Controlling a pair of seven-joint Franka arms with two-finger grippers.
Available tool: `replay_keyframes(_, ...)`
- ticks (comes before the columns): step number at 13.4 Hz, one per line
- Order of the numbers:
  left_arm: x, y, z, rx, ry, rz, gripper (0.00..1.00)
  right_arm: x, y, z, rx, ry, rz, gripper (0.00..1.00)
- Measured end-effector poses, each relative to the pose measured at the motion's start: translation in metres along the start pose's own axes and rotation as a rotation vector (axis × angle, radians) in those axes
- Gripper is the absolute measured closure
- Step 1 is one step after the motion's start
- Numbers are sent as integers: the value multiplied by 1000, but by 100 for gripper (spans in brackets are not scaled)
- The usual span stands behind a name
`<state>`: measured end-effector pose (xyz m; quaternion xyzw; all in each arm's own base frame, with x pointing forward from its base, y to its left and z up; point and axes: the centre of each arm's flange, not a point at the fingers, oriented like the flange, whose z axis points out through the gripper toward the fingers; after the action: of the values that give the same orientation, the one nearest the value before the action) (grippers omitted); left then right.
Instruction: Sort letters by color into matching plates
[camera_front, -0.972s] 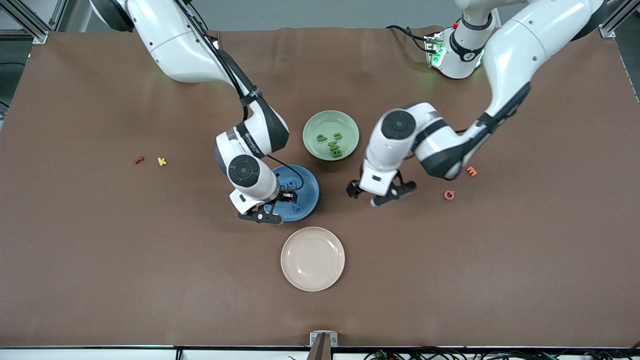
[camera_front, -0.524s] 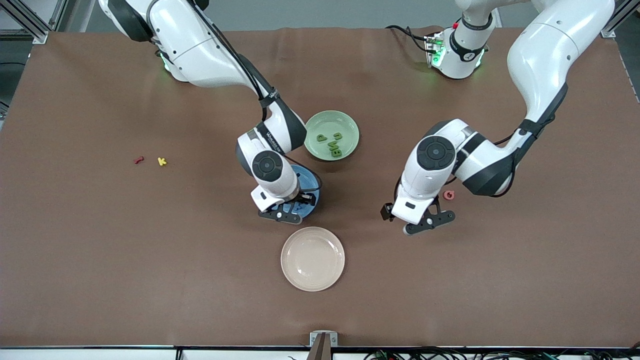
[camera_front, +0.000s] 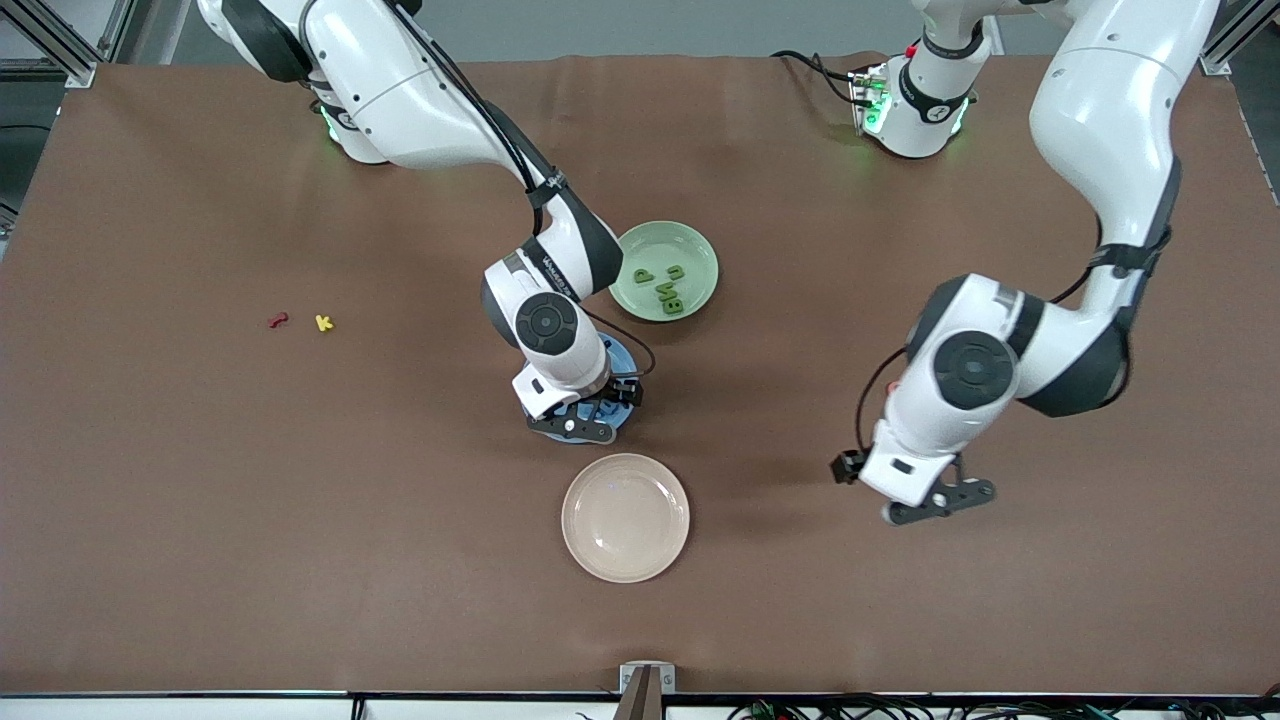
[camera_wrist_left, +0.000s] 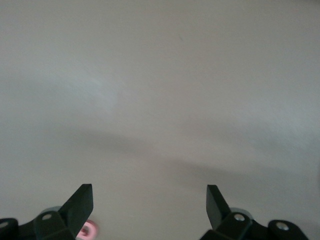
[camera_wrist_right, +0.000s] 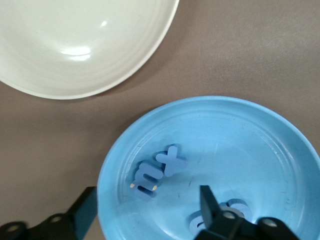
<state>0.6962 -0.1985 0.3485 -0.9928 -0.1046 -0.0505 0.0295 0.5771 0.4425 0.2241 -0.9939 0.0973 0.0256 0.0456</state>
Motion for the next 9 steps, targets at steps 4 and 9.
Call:
replay_keyframes(4,44,-97,-62,-53,43,32,0,-11,1,-79,-35,-48,-9,0)
replay_keyframes(9,29,-161,-144,-32,27,32,0,-27,72,-209,-44,-69,29,0)
